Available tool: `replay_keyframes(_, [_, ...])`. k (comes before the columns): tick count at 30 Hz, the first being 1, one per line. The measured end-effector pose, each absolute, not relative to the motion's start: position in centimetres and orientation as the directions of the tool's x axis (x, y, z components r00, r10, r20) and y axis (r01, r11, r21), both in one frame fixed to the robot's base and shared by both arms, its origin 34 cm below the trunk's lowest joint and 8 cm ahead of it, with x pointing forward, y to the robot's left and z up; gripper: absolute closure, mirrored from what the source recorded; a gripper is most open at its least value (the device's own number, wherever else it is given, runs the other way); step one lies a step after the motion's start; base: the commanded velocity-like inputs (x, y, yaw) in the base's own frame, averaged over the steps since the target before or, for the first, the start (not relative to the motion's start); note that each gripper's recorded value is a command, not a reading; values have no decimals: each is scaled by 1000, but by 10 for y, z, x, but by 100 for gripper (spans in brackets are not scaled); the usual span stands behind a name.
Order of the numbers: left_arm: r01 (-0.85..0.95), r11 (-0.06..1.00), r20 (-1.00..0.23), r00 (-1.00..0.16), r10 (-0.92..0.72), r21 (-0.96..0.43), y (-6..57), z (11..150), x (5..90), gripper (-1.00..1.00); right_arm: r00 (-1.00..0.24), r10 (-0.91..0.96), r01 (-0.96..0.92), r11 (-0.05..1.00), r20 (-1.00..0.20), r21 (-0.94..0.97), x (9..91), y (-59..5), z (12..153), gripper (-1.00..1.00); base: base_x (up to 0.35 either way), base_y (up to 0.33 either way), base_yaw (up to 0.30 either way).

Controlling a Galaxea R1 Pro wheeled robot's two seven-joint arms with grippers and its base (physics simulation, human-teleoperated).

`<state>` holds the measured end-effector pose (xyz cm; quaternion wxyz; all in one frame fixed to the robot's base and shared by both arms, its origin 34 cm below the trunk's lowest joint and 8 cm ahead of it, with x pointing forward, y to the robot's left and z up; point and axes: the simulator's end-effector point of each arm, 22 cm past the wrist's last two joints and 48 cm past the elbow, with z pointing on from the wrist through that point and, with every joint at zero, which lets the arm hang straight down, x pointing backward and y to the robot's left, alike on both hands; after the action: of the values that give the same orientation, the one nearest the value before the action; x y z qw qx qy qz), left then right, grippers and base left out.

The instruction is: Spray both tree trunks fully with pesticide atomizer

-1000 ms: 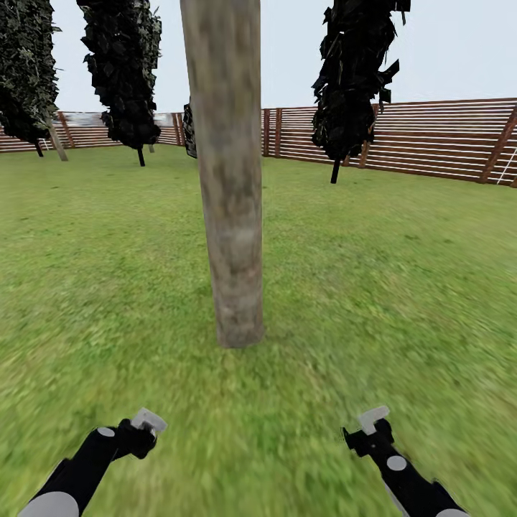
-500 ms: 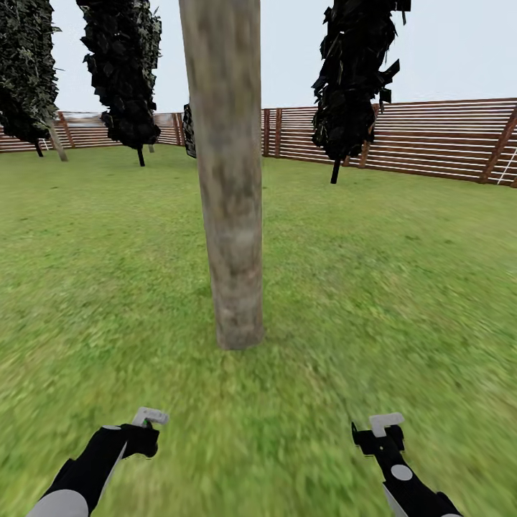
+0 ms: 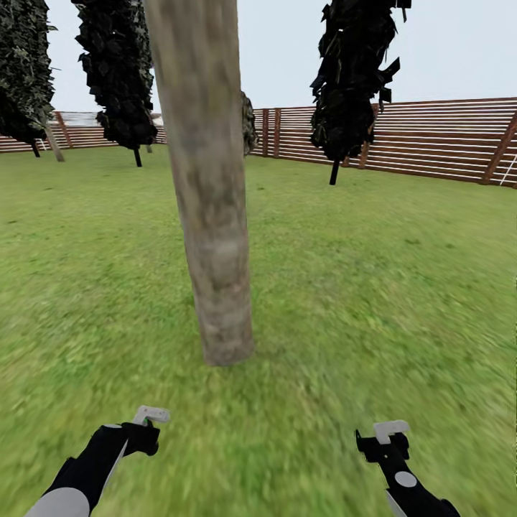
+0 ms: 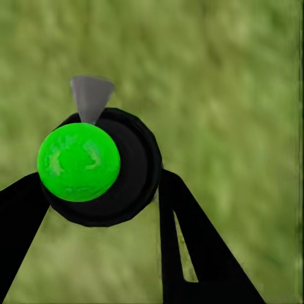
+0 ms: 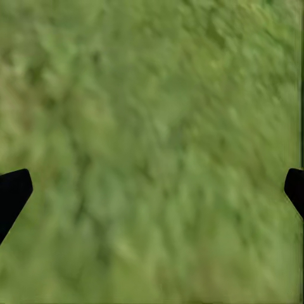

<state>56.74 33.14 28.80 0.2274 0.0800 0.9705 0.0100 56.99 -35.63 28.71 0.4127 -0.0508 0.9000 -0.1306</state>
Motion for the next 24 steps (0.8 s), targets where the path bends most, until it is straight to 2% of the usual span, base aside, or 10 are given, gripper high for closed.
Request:
replay_keyframes(5, [149,987,-439,-885,158,55,332,288,567,100,-656,-201,14,961,-728,-277,569,-356,286,-100,25,-301,0])
replay_keyframes(6, [149,987,-439,-885,158,55,332,288,567,100,-658,-201,13,961,-726,-277,567,-356,285,-100,-16,0,-33])
replay_keyframes(7, [89,996,-323,-942,94,30,329,294,561,100,-664,-195,15,962,-722,-274,563,-355,282,-100,-101,0,-17])
replay_keyframes(15, [84,996,-326,-941,90,31,330,300,568,100,-665,-196,14,962,-721,-274,563,-354,282,-100,-103,0,-12])
replay_keyframes(21, [86,996,-328,-940,92,32,330,301,569,100,-664,-196,15,961,-722,-275,563,-354,282,-100,8,0,-262])
replay_keyframes(24, [86,996,-334,-938,92,34,330,303,572,100,-664,-196,15,961,-722,-275,563,-355,283,-100,191,-50,-298])
